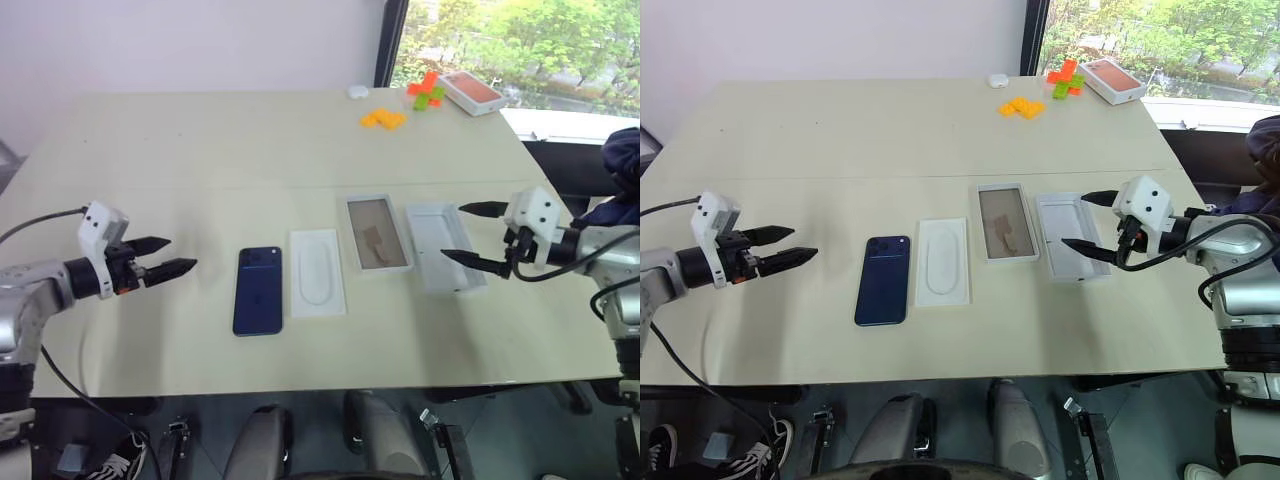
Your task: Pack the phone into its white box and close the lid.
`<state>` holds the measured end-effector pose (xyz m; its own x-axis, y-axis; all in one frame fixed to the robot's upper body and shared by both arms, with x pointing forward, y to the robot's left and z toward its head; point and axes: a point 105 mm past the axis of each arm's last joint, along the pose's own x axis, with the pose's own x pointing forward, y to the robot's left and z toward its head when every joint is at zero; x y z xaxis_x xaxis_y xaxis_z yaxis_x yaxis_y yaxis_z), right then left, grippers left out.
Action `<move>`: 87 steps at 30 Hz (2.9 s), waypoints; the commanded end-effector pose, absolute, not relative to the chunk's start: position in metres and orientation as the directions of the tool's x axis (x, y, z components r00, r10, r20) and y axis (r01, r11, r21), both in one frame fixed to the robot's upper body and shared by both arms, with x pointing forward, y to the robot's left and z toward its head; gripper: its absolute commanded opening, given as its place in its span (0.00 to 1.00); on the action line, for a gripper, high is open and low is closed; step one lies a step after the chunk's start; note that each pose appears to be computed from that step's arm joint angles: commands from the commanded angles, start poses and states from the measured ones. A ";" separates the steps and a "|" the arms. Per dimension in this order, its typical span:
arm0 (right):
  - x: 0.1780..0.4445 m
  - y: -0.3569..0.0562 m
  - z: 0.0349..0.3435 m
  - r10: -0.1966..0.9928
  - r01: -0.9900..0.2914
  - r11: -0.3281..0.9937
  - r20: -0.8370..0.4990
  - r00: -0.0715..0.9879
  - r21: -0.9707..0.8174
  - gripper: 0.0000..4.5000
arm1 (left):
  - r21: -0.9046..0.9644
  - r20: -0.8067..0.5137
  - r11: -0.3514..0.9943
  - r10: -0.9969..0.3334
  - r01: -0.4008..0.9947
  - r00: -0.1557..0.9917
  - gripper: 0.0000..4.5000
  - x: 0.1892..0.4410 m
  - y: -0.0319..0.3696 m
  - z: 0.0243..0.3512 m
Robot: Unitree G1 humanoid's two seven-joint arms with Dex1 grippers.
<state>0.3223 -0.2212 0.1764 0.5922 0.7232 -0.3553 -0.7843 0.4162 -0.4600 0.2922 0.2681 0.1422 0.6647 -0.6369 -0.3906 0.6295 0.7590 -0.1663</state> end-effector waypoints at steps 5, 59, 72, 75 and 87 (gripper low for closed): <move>0.326 -0.200 0.198 0.748 -0.768 0.377 -0.319 0.582 -0.518 0.99 | -0.226 -0.319 0.735 -0.676 0.639 0.665 0.99 0.292 0.252 0.166; 0.331 -0.186 0.186 0.744 -0.744 0.371 -0.303 0.596 -0.555 1.00 | -0.627 -0.445 0.677 -0.717 0.385 0.537 0.49 0.307 0.076 0.110; 0.332 -0.187 0.188 0.738 -0.736 0.377 -0.298 0.606 -0.562 1.00 | -0.668 -0.369 0.636 -0.733 0.386 0.571 0.01 0.312 0.085 0.124; 0.330 -0.188 0.188 0.741 -0.744 0.377 -0.302 0.599 -0.551 1.00 | -0.707 -0.315 0.595 -0.750 0.383 0.582 0.01 0.315 0.098 0.133; 0.307 -0.197 0.193 0.817 -0.866 0.371 -0.326 0.476 -0.335 1.00 | -0.802 -0.170 0.485 -0.745 0.348 0.645 0.01 0.346 0.085 0.170</move>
<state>0.3107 -0.1937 0.1851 0.4768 0.8096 -0.3422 -0.8662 0.3666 -0.3395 0.3394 0.0864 0.1630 0.6210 -0.7604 -0.1903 0.3574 0.4907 -0.7946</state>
